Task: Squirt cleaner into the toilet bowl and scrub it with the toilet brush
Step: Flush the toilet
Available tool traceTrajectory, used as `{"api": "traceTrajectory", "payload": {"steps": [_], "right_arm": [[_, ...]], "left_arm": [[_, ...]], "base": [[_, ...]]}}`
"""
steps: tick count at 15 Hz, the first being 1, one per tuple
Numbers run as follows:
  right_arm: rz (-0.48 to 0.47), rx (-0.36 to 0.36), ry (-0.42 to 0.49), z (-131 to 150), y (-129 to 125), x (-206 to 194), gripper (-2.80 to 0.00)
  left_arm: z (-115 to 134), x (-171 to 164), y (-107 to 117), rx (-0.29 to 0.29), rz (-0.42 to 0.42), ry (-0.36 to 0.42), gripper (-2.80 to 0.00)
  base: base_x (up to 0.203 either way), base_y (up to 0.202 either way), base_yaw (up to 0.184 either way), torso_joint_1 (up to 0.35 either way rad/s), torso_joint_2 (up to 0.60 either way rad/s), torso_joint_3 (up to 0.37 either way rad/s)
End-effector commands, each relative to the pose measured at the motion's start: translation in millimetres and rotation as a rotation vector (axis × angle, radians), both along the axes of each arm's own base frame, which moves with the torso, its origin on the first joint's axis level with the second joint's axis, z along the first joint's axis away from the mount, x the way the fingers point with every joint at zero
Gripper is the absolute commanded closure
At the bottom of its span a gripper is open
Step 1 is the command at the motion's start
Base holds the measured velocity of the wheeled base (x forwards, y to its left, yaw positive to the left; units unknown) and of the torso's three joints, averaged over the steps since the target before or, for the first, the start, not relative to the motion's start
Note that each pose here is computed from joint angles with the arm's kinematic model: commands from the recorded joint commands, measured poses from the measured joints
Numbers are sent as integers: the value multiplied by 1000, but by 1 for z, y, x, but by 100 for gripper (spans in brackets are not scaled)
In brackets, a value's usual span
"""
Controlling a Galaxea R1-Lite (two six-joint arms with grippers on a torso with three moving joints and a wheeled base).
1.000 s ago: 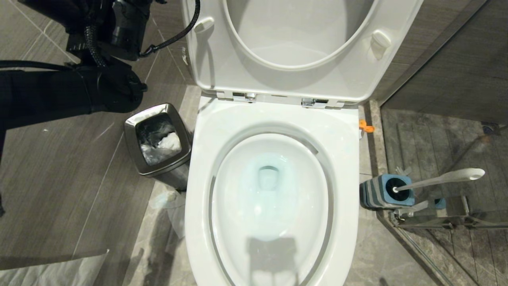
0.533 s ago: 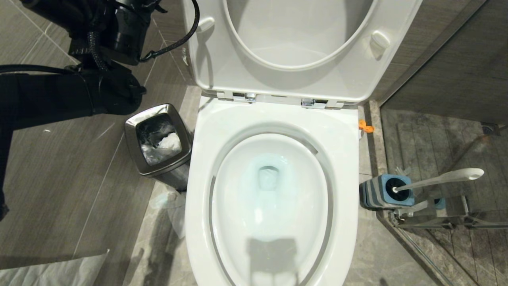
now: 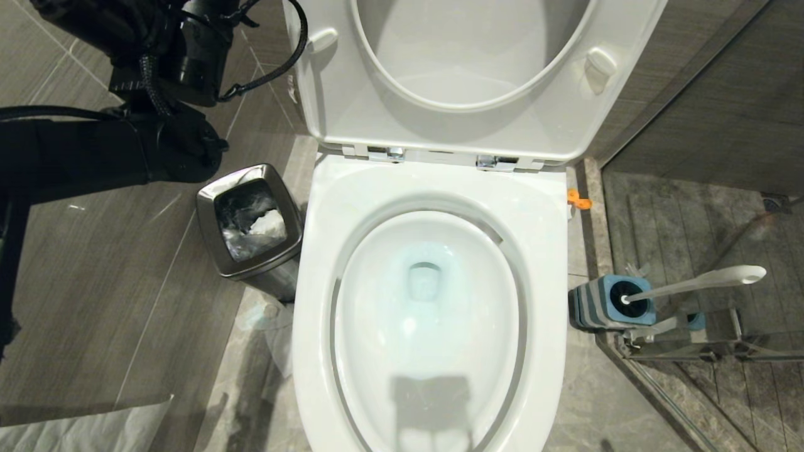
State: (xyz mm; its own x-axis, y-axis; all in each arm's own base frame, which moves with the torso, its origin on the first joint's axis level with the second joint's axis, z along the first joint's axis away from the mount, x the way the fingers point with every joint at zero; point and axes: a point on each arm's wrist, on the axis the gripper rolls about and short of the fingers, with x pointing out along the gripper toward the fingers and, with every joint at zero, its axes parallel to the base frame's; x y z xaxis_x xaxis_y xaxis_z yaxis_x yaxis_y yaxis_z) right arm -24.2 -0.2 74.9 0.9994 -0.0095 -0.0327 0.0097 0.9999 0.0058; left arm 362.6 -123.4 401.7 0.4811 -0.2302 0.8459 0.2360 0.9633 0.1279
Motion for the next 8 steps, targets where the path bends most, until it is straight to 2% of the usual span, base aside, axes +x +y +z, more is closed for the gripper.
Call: {"api": "traceTrajectory", "payload": {"steps": [1,8], "right_arm": [[0,0,1,0,0,0,0],[-1,0,1,0,0,0,0]], "left_arm": [[-7,7,2,2,4,9,0],[-12,12,-1,12,-4,27,0]], "base": [[0,0,0,0,0,0],[0,0,0,0,0,0]]}}
